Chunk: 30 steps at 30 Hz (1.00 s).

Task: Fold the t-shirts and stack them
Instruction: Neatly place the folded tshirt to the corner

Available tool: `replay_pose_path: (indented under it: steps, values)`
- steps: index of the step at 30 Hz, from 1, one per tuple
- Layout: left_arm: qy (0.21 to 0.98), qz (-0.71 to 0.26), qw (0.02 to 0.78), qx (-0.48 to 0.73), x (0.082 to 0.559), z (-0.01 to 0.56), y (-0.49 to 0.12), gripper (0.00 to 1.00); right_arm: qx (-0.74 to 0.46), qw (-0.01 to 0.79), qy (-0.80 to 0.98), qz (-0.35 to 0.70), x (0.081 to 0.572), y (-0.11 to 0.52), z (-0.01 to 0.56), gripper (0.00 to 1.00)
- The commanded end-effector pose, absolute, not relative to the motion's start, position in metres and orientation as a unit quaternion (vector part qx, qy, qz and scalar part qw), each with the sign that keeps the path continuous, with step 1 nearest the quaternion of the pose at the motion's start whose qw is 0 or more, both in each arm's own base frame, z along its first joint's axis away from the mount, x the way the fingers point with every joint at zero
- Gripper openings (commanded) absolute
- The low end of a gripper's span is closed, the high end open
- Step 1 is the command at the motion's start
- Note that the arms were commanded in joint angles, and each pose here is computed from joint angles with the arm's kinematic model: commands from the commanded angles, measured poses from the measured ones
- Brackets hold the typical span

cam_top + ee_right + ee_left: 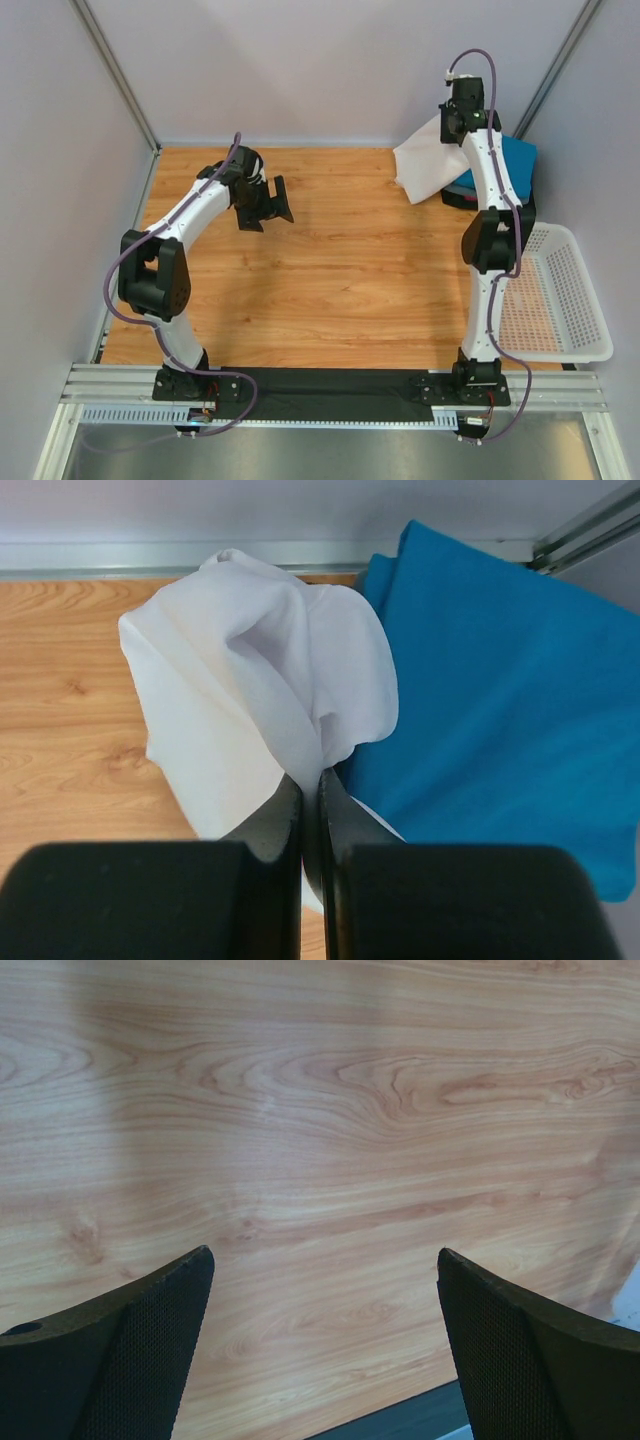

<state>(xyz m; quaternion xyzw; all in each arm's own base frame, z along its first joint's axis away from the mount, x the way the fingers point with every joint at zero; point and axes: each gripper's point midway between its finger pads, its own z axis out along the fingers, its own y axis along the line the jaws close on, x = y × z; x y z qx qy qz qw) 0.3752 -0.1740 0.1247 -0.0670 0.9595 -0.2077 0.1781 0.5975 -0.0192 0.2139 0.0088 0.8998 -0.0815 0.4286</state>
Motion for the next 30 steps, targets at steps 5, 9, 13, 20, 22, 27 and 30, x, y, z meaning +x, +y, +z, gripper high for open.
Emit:
replay_pose_path:
  steps: [5,9,13,20,22,27,30]
  values:
    - [0.952,-0.232,0.184,-0.075,0.399,0.137,-0.182,0.98,0.046,0.520,0.845,-0.117,0.589,-0.070,0.313,0.00]
    - [0.949,-0.242,0.184,-0.080,0.408,0.140,-0.188,0.98,0.053,0.534,0.835,-0.122,0.584,-0.084,0.328,0.00]
    - [0.948,-0.251,0.177,-0.084,0.413,0.137,-0.193,0.97,0.054,0.558,0.821,-0.111,0.581,-0.088,0.351,0.00]
    - [0.946,-0.259,0.174,-0.086,0.420,0.138,-0.198,0.97,0.043,0.570,0.818,-0.068,0.586,-0.097,0.351,0.00]
    - [0.946,-0.260,0.170,-0.089,0.421,0.135,-0.199,0.97,0.044,0.572,0.817,-0.056,0.588,-0.101,0.349,0.00]
    - [0.945,-0.266,0.166,-0.093,0.425,0.136,-0.202,0.96,0.043,0.574,0.815,-0.070,0.593,-0.114,0.345,0.00]
    - [0.945,-0.266,0.167,-0.097,0.427,0.136,-0.203,0.96,0.042,0.581,0.810,-0.069,0.596,-0.120,0.346,0.00]
